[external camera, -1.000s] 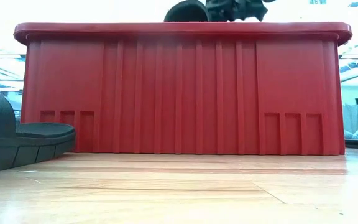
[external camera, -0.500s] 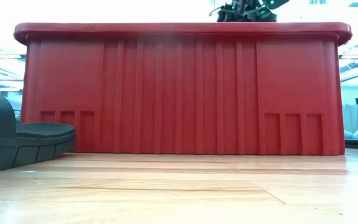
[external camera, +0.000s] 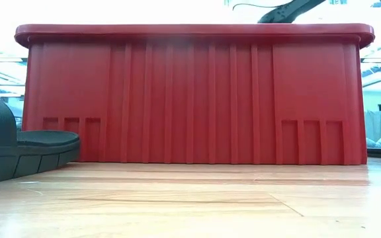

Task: Pick and place slides into bin
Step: Put the black slide into the red bin

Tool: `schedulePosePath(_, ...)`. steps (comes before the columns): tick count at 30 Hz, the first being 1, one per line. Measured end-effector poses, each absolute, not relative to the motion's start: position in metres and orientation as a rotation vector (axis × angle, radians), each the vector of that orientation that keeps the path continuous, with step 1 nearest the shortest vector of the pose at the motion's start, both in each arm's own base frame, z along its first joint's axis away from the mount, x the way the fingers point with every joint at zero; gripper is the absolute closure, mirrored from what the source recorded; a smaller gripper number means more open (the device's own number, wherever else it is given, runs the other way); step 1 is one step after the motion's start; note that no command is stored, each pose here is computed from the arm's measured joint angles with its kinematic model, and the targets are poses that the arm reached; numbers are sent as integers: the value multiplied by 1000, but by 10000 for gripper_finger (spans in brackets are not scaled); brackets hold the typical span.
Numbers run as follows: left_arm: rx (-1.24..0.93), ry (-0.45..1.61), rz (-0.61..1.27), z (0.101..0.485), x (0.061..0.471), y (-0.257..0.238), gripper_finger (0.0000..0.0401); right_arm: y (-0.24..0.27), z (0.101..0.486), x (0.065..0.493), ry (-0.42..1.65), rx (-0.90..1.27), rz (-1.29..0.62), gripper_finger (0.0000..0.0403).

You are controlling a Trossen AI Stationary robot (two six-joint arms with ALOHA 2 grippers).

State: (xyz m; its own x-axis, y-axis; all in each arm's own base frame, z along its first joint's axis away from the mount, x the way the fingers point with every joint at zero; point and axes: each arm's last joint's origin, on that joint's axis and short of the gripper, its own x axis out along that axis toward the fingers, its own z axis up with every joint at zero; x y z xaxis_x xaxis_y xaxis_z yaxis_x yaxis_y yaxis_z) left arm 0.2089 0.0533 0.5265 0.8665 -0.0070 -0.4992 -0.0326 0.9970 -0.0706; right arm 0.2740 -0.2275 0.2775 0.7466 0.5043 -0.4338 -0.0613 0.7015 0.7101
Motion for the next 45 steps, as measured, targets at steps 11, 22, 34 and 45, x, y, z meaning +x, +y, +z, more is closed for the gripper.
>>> schedulePosePath(11, -113, 521, 23, 527, 209, 53, 192, -253, 243, 266, 728, 737, 285, 398)
schedulePosePath(22, -110, 508, 23, 528, 210, 54, 192, -265, 221, 249, 789, 784, 290, 399)
schedulePosePath(34, -111, 462, 28, 531, 214, 55, 192, -267, 211, 249, 864, 733, 266, 399)
schedulePosePath(45, -135, 476, 33, 528, 221, 57, 192, -267, 205, 253, 893, 758, 257, 398)
